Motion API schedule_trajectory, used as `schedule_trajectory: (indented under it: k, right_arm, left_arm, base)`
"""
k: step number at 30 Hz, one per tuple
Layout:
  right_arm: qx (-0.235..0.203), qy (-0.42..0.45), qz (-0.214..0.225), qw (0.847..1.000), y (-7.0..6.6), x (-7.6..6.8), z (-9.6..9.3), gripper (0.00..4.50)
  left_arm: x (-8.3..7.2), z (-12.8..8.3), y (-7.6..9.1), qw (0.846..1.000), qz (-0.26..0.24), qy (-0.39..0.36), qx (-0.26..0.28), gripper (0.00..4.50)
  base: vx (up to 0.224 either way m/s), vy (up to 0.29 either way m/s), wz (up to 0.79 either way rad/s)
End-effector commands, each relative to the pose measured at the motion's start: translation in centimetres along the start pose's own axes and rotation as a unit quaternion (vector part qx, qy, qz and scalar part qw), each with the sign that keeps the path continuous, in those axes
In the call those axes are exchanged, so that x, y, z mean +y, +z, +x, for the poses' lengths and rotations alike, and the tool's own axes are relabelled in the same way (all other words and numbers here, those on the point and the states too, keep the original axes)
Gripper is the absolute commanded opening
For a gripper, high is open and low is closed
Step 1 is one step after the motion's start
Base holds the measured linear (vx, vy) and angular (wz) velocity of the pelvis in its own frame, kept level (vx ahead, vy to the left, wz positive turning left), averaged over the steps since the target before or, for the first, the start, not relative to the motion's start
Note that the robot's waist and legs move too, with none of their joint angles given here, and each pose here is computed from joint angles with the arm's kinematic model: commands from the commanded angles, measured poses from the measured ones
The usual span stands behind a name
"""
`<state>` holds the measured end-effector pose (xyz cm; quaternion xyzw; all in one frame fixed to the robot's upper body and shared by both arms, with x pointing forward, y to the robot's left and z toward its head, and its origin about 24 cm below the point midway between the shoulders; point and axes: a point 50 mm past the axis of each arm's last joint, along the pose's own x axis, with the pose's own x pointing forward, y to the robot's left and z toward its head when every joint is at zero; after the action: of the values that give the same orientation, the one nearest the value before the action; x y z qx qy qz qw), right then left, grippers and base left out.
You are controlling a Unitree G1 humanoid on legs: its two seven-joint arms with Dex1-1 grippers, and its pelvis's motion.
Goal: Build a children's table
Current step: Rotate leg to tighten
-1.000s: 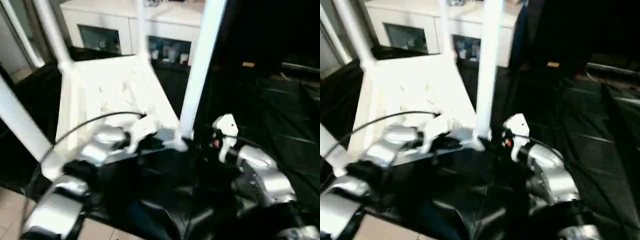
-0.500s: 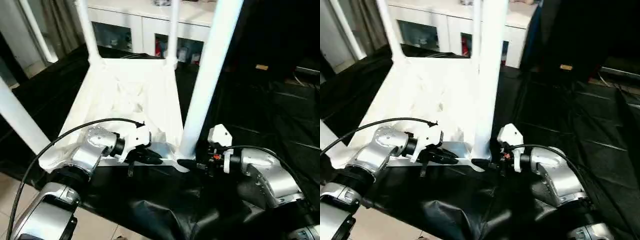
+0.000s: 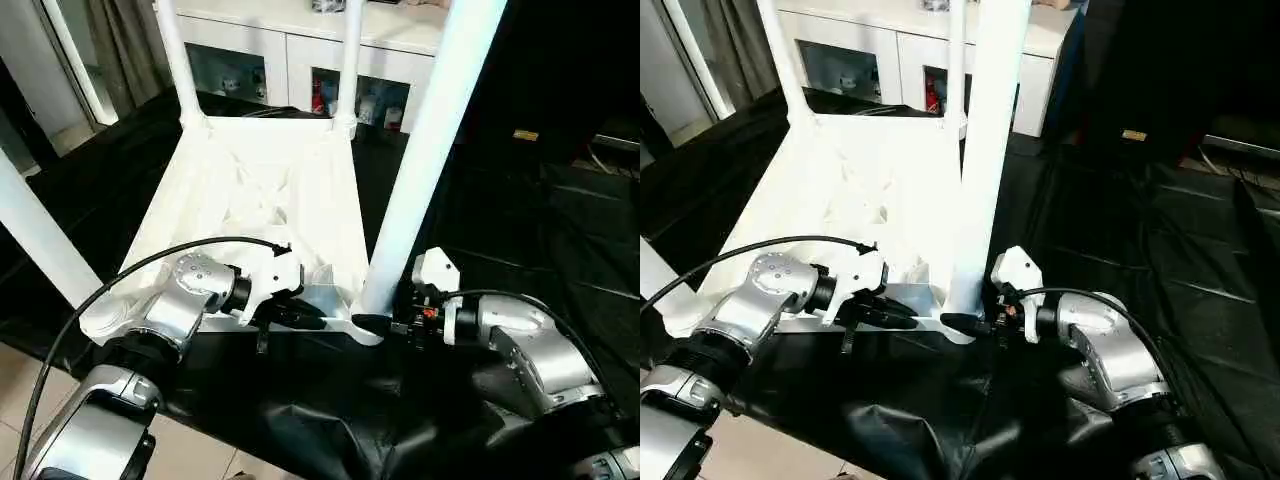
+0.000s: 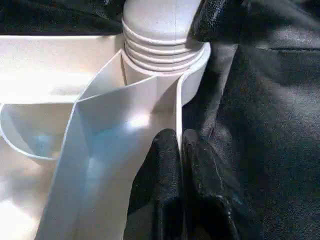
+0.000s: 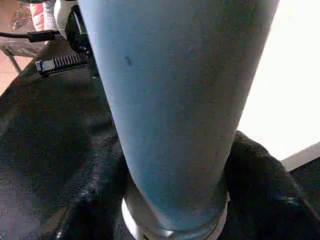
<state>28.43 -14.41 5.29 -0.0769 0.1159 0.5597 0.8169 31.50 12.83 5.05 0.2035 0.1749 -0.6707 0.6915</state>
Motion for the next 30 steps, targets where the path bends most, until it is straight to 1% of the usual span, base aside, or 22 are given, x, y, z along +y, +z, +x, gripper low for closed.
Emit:
schedule_trajectory:
  k: [1,3,5,6,8,10,12,15,16,18,19,21,23,25,26,27,29,30]
  right_arm:
    - [0.008,0.016,-0.003,1.000,-0.2,0.2,0.3,2.57]
    - [0.009,0.016,-0.002,1.000,-0.2,0.2,0.3,2.49]
    - [0.011,-0.003,0.004,1.000,-0.5,0.1,0.5,2.47]
    - [0.014,-0.018,0.008,1.000,-0.7,-0.1,0.5,2.47]
    - [0.011,-0.084,0.019,0.996,-1.1,-0.9,0.8,2.47]
    - [0.005,-0.121,0.039,0.992,-1.4,-1.2,1.0,2.47]
    - [-0.004,-0.211,0.086,0.974,-2.4,-1.8,1.5,2.45]
    - [0.001,-0.308,0.127,0.943,-3.4,-1.9,2.2,2.45]
    - [0.004,-0.343,0.141,0.929,-3.7,-1.7,2.6,2.45]
    - [0.006,-0.361,0.146,0.921,-3.8,-1.5,3.2,2.45]
    - [0.007,-0.369,0.147,0.918,-3.7,-1.1,4.0,2.45]
    - [0.008,-0.371,0.145,0.917,-3.6,-0.7,4.7,2.45]
    - [0.008,-0.369,0.133,0.920,-3.5,-0.4,5.4,2.45]
    - [-0.007,-0.364,0.130,0.922,-3.2,-0.4,5.4,2.45]
    - [-0.020,-0.354,0.128,0.926,-2.9,-0.5,5.3,2.78]
    - [-0.034,-0.340,0.122,0.932,-2.5,-0.5,5.2,2.78]
    - [-0.037,-0.330,0.108,0.937,-2.1,-0.7,4.9,2.92]
    - [-0.041,-0.316,0.099,0.943,-1.8,-0.8,4.6,3.04]
  left_arm:
    - [-0.4,0.6,-0.6,1.000,-0.010,-0.011,0.013,0.00]
    - [-0.5,0.6,-0.7,1.000,-0.011,-0.010,0.015,0.00]
    - [-0.2,0.6,-1.0,0.999,-0.021,0.012,0.022,0.00]
    - [0.0,0.7,-1.1,0.999,-0.027,0.029,0.025,0.00]
    - [0.8,1.0,-1.1,0.995,-0.046,0.082,0.025,0.00]
    - [1.2,1.4,-1.0,0.992,-0.056,0.107,0.022,0.00]
    - [1.9,2.3,-0.7,0.984,-0.073,0.162,0.022,0.00]
    - [2.4,3.7,-0.3,0.973,-0.097,0.206,0.027,0.00]
    - [2.6,4.4,-0.1,0.968,-0.104,0.225,0.030,0.00]
    - [2.7,5.0,0.1,0.965,-0.104,0.239,0.035,0.00]
    - [2.8,5.5,0.3,0.961,-0.103,0.252,0.041,0.00]
    - [2.9,5.8,0.5,0.959,-0.100,0.260,0.047,0.00]
    - [3.0,6.1,0.7,0.960,-0.088,0.262,0.050,0.00]
    - [3.0,6.1,0.8,0.962,-0.079,0.258,0.050,0.00]
    - [3.0,6.0,0.8,0.963,-0.076,0.255,0.050,0.00]
    - [3.0,5.9,0.8,0.964,-0.072,0.250,0.050,0.00]
    - [3.0,5.7,0.7,0.966,-0.065,0.244,0.052,0.00]
    - [3.0,5.6,0.8,0.968,-0.057,0.239,0.050,0.00]
  base:
    - [0.000,0.000,0.00]
    - [0.000,0.000,0.00]
    - [0.000,0.000,0.00]
    - [0.000,0.000,0.00]
    - [0.000,0.000,0.00]
    - [0.000,0.000,0.00]
    - [0.000,0.000,0.00]
    - [0.000,0.000,0.00]
    - [0.000,0.000,0.00]
    - [0.000,0.000,0.00]
    - [0.000,0.000,0.00]
    - [0.000,0.000,0.00]
    - [0.000,0.000,0.00]
    - [0.000,0.000,0.00]
    - [0.000,0.000,0.00]
    - [0.000,0.000,0.00]
    - [0.000,0.000,0.00]
    - [0.000,0.000,0.00]
